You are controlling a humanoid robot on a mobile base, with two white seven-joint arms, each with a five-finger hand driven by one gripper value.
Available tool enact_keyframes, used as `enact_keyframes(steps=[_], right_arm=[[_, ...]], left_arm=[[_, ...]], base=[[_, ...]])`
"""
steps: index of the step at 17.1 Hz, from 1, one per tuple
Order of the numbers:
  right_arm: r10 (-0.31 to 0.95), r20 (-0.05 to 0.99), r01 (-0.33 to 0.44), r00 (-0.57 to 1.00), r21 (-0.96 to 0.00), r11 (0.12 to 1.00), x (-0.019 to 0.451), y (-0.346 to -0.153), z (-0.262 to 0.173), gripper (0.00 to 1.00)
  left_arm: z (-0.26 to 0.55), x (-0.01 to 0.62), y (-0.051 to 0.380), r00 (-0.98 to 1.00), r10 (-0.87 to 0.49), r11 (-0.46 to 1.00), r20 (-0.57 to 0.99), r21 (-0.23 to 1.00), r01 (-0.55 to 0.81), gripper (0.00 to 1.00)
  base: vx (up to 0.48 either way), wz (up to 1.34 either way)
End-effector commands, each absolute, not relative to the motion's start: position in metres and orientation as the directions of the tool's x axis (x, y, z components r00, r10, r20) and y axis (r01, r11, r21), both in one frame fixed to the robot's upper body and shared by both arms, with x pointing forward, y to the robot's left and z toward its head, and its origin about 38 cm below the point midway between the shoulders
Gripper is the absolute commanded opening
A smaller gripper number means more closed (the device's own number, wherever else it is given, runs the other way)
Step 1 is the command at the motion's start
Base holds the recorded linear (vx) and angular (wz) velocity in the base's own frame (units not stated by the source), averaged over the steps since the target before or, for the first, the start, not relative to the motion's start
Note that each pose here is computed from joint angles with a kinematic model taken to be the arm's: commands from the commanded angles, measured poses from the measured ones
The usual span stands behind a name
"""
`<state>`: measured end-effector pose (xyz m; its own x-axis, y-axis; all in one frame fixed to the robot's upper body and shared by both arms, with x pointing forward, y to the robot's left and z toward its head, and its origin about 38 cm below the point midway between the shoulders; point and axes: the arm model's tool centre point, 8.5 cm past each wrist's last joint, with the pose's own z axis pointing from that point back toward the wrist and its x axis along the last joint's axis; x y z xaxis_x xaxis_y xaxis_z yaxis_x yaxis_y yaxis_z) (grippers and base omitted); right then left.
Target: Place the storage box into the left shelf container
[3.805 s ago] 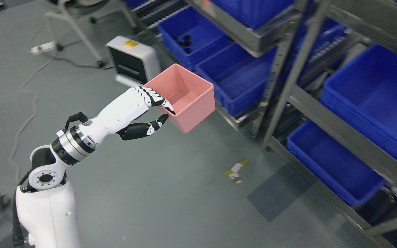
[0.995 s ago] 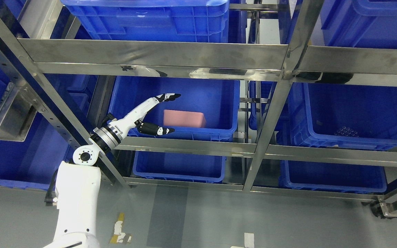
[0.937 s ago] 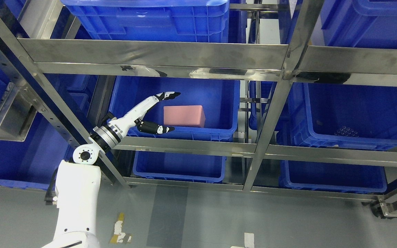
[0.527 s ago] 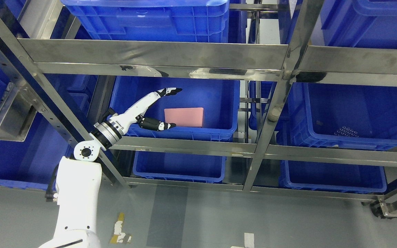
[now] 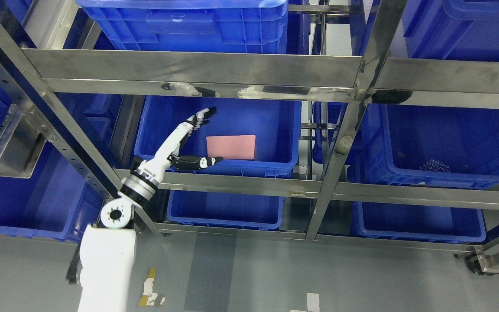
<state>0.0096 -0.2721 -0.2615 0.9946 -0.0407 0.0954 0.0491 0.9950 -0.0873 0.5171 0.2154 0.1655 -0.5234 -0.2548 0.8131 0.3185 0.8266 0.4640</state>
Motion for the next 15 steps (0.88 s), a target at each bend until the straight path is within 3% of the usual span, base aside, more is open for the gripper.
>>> enact_keyframes(steps=[1, 10, 15], right_arm=[[-0.041, 0.107, 0.052, 0.993, -0.105, 0.993, 0.011, -0.284, -0.261, 1.00], [-0.041, 0.107, 0.052, 0.993, -0.105, 0.993, 0.011, -0.284, -0.261, 1.00], [-0.041, 0.107, 0.052, 0.993, -0.105, 0.993, 0.011, -0.284, -0.261, 1.00]], left_arm=[[0.198, 0.443, 0.168, -0.687, -0.115, 0.891, 0.718, 0.381, 0.249, 0.99], [0.201, 0.403, 0.160, -0.680, -0.087, 0.908, 0.728, 0.338, 0.245, 1.00], [0.200, 0.406, 0.192, -0.662, -0.132, 0.934, 0.737, 0.316, 0.166, 1.00]], base=[[0.000, 0.00], [0.000, 0.00], [0.000, 0.00]])
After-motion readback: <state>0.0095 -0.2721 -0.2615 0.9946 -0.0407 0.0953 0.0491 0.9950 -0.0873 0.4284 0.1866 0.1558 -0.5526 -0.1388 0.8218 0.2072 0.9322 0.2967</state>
